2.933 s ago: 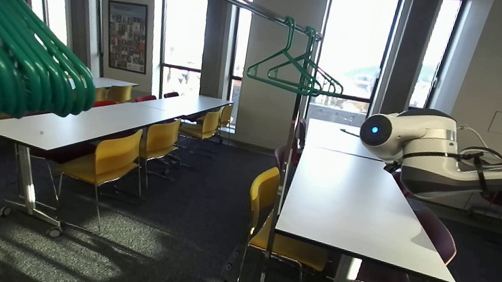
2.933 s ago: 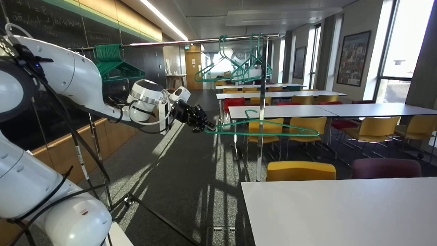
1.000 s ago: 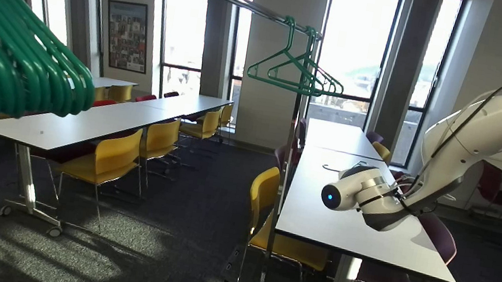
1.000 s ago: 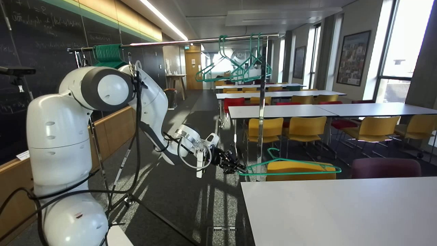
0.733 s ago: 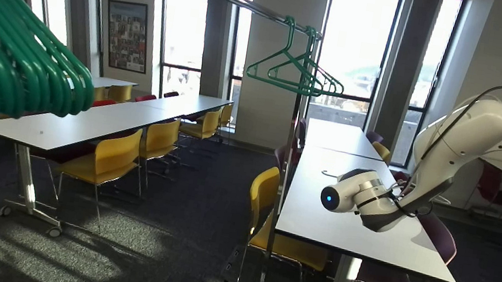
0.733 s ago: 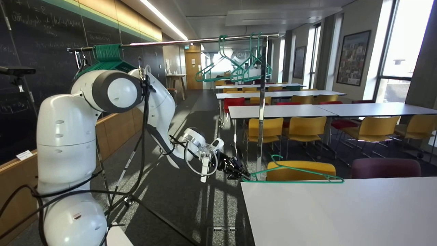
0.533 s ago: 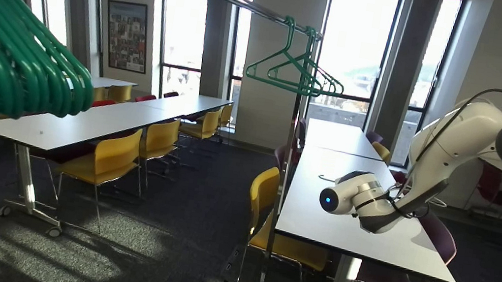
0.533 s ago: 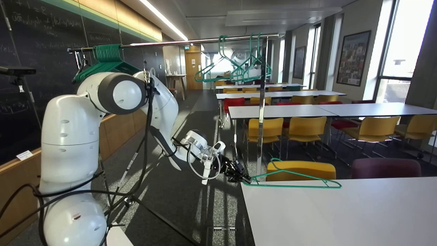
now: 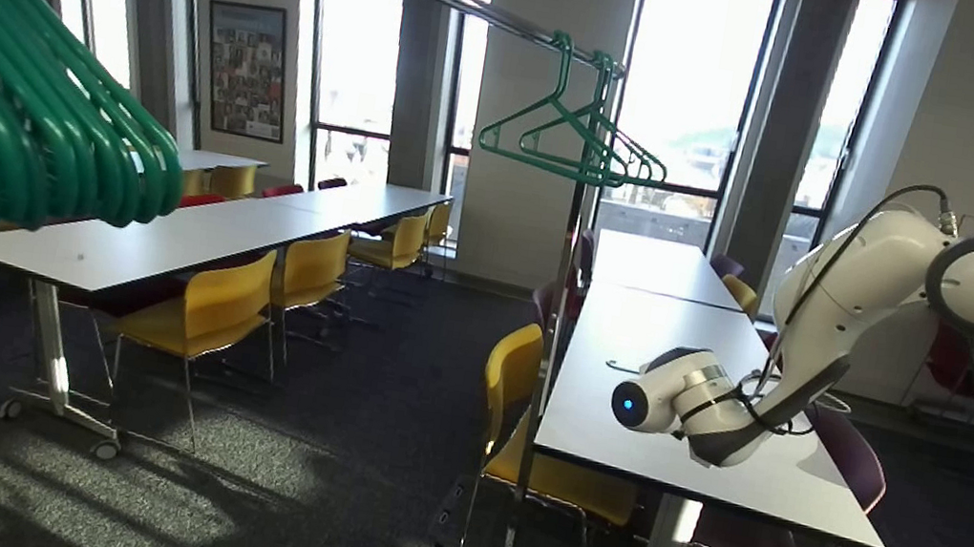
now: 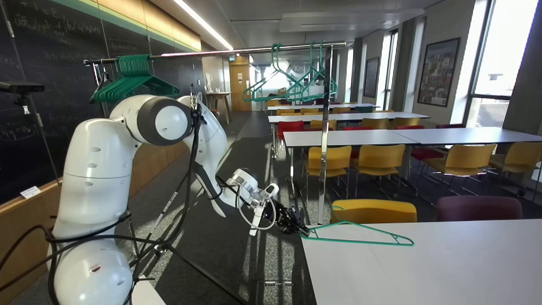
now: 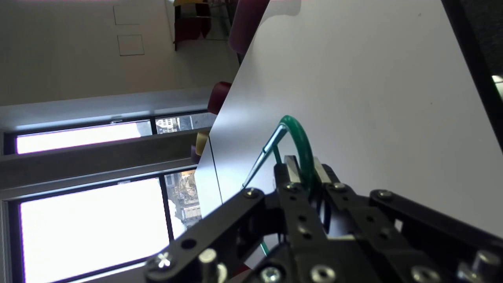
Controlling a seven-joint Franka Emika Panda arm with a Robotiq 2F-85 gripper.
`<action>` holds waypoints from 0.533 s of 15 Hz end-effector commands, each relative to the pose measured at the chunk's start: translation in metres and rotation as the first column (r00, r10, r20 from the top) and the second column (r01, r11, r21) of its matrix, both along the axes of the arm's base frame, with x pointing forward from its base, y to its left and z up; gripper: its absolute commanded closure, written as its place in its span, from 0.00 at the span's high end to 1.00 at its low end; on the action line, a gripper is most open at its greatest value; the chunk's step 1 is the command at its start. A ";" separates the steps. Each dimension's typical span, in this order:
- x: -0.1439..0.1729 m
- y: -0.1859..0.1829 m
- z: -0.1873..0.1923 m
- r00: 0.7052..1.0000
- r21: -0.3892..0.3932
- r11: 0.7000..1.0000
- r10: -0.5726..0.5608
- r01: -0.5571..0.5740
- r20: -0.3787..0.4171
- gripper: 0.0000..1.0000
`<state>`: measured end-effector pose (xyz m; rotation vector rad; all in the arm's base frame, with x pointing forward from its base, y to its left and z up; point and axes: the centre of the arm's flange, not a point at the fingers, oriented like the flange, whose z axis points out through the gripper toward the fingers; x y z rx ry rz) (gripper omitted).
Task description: Put the coat hanger on the table
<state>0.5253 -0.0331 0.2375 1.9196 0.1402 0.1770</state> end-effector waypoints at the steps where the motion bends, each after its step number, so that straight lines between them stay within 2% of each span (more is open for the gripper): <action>1: 0.010 -0.003 -0.024 1.000 -0.033 0.999 -0.015 0.015 -0.023 0.02; 8: 0.000 0.013 -0.069 0.995 -0.041 0.999 0.010 -0.014 -0.101 0.02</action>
